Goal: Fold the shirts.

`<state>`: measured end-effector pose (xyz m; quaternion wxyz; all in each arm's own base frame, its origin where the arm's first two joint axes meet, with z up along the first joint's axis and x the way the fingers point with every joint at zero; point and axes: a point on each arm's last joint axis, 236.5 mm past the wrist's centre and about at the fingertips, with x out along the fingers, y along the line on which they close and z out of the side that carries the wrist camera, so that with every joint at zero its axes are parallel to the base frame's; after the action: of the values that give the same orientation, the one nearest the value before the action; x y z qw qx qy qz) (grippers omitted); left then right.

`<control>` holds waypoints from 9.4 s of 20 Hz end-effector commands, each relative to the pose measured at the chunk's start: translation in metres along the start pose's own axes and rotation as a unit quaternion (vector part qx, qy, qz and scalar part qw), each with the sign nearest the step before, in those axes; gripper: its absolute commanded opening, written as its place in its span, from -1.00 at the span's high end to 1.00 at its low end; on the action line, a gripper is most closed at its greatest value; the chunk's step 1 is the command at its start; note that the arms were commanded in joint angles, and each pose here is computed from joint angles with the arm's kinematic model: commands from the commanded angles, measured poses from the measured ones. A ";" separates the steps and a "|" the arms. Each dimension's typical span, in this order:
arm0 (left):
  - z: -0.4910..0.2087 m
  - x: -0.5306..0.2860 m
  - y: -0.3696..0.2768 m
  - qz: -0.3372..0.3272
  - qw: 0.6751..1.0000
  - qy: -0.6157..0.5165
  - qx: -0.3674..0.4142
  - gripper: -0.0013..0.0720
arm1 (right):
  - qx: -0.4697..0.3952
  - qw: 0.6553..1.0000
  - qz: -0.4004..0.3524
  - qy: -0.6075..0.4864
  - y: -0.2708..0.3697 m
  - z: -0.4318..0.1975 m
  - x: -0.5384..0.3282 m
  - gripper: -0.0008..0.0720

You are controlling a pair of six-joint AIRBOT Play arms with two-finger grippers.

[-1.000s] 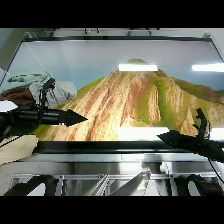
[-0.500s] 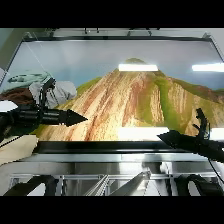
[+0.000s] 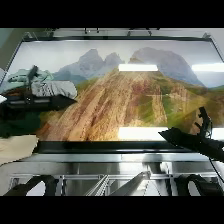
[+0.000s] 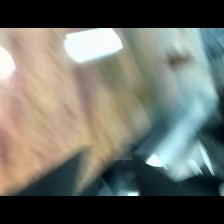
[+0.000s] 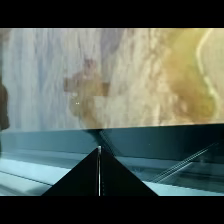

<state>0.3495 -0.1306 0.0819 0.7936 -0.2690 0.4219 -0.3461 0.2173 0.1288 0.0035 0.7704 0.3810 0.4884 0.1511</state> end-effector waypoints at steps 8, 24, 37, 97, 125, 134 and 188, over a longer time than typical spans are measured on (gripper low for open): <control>0.073 -0.129 0.247 0.277 0.958 -0.048 -0.060 -0.98 | 0.005 1.000 0.003 -0.022 0.001 0.010 0.000 0.92; 0.097 -0.001 0.210 0.228 0.957 0.180 0.020 0.94 | 0.006 1.000 0.006 -0.010 0.003 0.005 0.000 0.92; 0.123 0.024 -0.167 -0.205 0.957 0.102 0.178 0.91 | 0.002 0.999 0.002 -0.033 0.001 0.015 0.000 0.92; 0.027 -0.046 -0.102 0.040 0.983 0.152 0.097 0.92 | -0.274 0.943 0.182 -0.048 0.197 0.136 -0.075 0.90; -0.211 0.112 0.072 0.132 0.917 0.352 -0.130 -0.92 | 0.132 0.970 -0.110 0.174 -0.143 0.058 0.002 -0.39; -0.174 0.134 0.064 0.096 0.912 0.382 -0.117 0.94 | 0.110 0.969 0.018 0.220 -0.100 0.047 0.060 0.82; -0.008 0.016 0.189 0.102 0.945 0.251 -0.182 -0.92 | -0.021 0.997 -0.078 -0.014 -0.102 0.187 -0.050 -0.02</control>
<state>0.4468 -0.0309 -0.0250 0.6746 -0.2809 0.6302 -0.2622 0.4048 -0.0421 0.0625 0.8516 0.2761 0.4212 0.1455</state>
